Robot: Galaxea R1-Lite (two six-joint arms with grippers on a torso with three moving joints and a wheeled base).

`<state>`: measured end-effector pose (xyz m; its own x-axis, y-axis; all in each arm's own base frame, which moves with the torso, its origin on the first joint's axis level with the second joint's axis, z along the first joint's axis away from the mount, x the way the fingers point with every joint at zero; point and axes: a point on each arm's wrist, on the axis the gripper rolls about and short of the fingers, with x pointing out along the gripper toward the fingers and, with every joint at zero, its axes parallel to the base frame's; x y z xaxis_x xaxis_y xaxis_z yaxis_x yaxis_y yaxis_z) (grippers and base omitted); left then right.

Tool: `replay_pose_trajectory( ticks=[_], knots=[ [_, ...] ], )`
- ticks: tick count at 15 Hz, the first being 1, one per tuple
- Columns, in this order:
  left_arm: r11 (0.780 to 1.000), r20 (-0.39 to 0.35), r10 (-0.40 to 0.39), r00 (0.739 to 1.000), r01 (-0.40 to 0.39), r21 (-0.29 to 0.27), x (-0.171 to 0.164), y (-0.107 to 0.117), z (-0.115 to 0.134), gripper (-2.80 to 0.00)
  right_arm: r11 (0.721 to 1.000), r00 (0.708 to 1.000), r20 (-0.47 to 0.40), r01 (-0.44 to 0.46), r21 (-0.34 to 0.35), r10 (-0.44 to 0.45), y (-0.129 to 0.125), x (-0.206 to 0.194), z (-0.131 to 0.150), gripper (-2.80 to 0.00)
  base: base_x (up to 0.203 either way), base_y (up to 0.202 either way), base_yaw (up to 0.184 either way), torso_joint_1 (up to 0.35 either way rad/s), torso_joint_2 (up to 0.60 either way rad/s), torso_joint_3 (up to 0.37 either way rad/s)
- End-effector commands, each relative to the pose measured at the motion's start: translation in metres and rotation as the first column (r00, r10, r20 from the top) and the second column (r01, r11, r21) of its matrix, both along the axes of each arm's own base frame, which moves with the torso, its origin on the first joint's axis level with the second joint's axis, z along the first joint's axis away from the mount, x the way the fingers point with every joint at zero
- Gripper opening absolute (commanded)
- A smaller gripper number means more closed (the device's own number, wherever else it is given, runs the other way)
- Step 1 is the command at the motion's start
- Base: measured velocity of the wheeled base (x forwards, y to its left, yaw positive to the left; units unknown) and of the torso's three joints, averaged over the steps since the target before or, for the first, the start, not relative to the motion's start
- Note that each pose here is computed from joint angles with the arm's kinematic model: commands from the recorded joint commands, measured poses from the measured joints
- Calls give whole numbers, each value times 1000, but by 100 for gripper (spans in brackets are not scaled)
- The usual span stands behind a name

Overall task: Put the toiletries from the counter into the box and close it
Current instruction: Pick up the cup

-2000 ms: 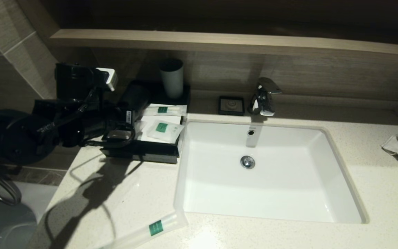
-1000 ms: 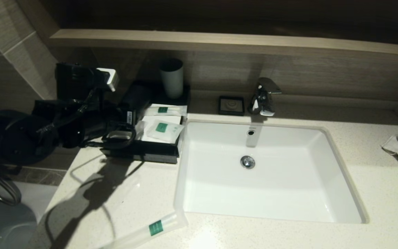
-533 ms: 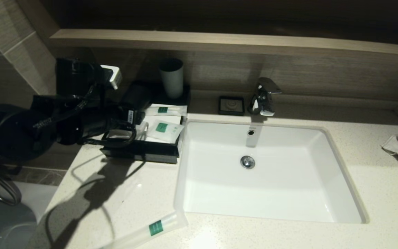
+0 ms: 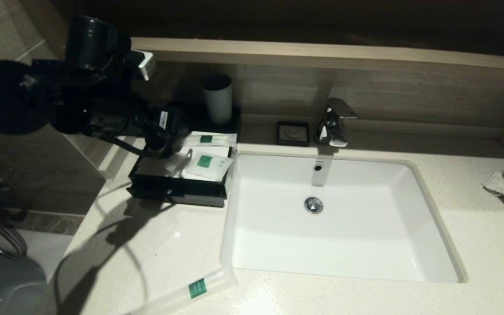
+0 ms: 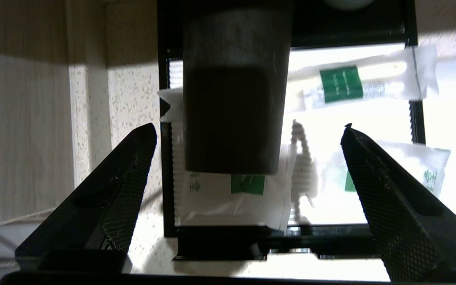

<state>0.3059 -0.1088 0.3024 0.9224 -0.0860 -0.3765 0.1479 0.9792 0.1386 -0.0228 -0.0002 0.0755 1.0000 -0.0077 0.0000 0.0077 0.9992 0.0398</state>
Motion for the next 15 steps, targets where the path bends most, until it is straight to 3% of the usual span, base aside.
replay_pose_trajectory(
  ticks=[1,4,15],
  knots=[
    [999,-86,0,996,3,33,12,-4,-2,0,1000,1000,0,0,0,0,0,0,0,-280,0,0,0,0,0,0],
    [997,-141,-7,990,18,74,21,-7,-9,0,1000,1000,0,0,0,0,0,0,0,-280,0,0,0,0,0,0],
    [994,-162,-13,987,30,103,28,-10,-17,0,1000,1000,0,0,0,0,0,0,0,-280,0,0,0,0,0,0]
  ],
)
